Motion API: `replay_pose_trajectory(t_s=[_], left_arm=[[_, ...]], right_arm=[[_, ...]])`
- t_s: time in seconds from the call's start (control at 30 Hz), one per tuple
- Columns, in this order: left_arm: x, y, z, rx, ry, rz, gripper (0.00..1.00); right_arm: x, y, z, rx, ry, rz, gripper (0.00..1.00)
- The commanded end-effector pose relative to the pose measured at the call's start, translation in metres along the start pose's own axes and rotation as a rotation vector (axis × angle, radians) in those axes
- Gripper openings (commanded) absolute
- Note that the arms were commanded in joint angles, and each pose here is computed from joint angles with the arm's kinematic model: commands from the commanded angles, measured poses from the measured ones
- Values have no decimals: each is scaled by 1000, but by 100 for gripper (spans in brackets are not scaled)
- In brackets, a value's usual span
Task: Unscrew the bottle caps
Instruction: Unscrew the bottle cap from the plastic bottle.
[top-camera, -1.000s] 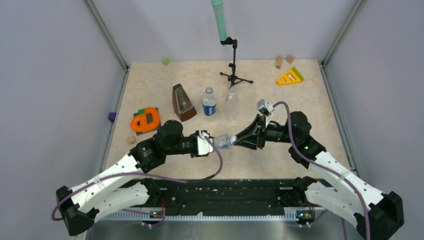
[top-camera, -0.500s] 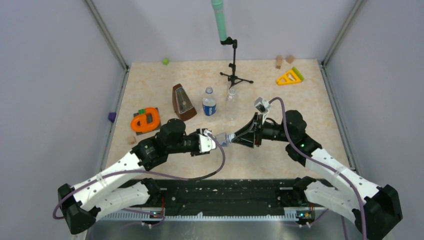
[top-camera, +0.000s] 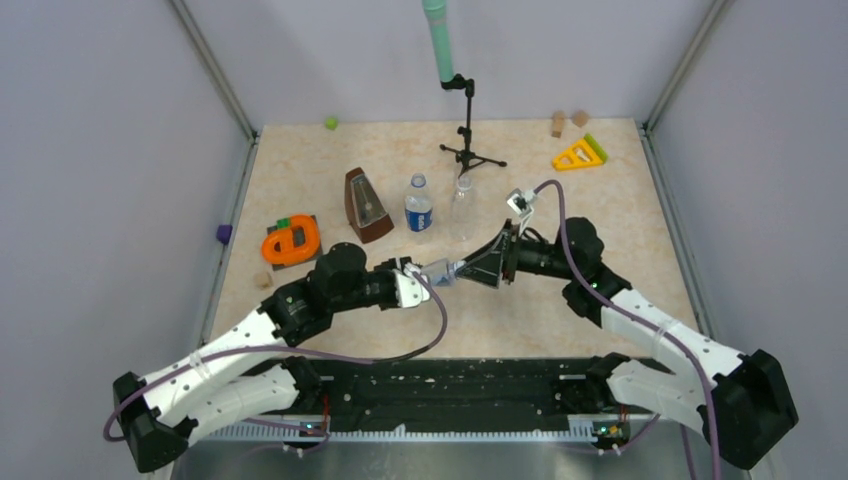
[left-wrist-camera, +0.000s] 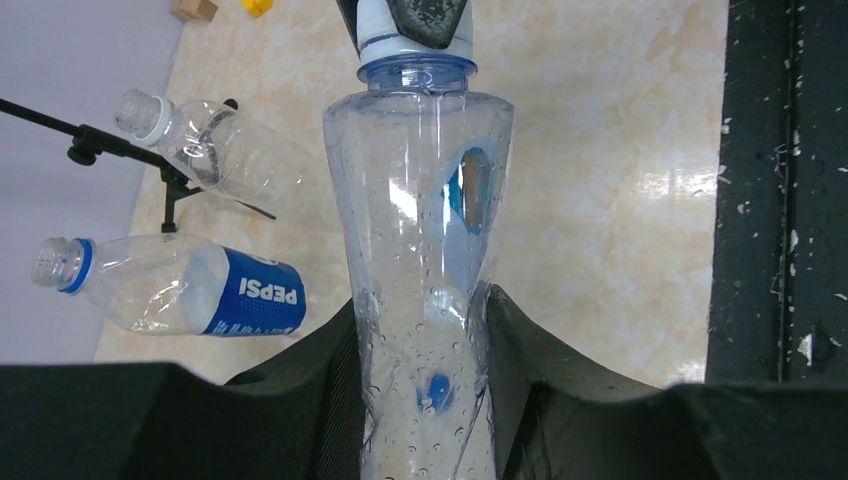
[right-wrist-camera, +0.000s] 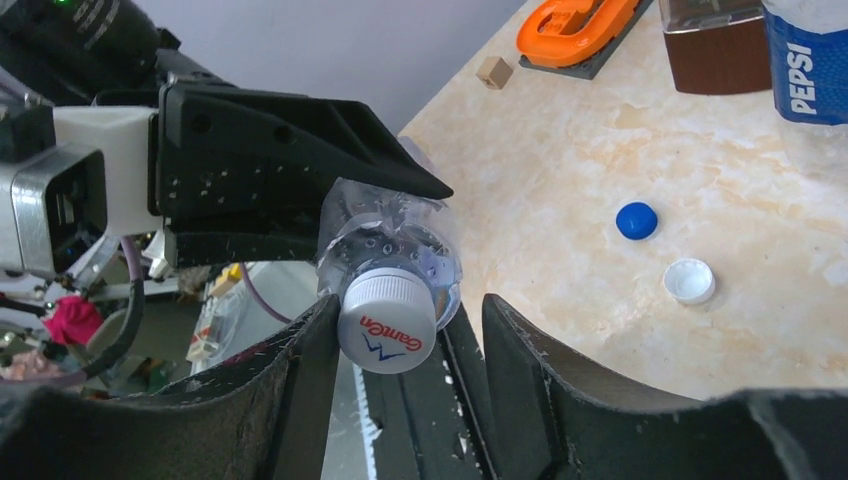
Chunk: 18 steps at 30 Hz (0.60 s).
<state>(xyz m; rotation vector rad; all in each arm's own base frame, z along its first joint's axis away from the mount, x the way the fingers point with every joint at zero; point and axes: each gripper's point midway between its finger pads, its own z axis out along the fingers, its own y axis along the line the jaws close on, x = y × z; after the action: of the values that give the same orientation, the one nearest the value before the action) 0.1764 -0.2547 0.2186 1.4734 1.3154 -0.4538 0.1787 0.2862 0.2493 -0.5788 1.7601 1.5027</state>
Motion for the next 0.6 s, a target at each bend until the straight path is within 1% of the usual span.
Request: replay_pose_trajectory(t_s=[0.0, 0.13, 0.23, 0.33, 0.37, 0.57], left_arm=[[-2, 9, 2, -47, -4, 57, 0], [2, 17, 1, -88, 23, 88, 0], [1, 20, 0, -103, 23, 104, 0], [1, 22, -1, -122, 21, 107, 0], [1, 23, -2, -128, 21, 107, 0], [3, 24, -5, -144, 25, 105, 0]], right_arm=[[-18, 2, 7, 5, -64, 41, 53], [-21, 4, 11, -11, -79, 102, 53], [-22, 3, 15, -16, -77, 155, 50], [-17, 1, 19, -25, -47, 198, 44], [-16, 0, 20, -27, -38, 204, 43], [-15, 0, 20, -33, -39, 216, 43]])
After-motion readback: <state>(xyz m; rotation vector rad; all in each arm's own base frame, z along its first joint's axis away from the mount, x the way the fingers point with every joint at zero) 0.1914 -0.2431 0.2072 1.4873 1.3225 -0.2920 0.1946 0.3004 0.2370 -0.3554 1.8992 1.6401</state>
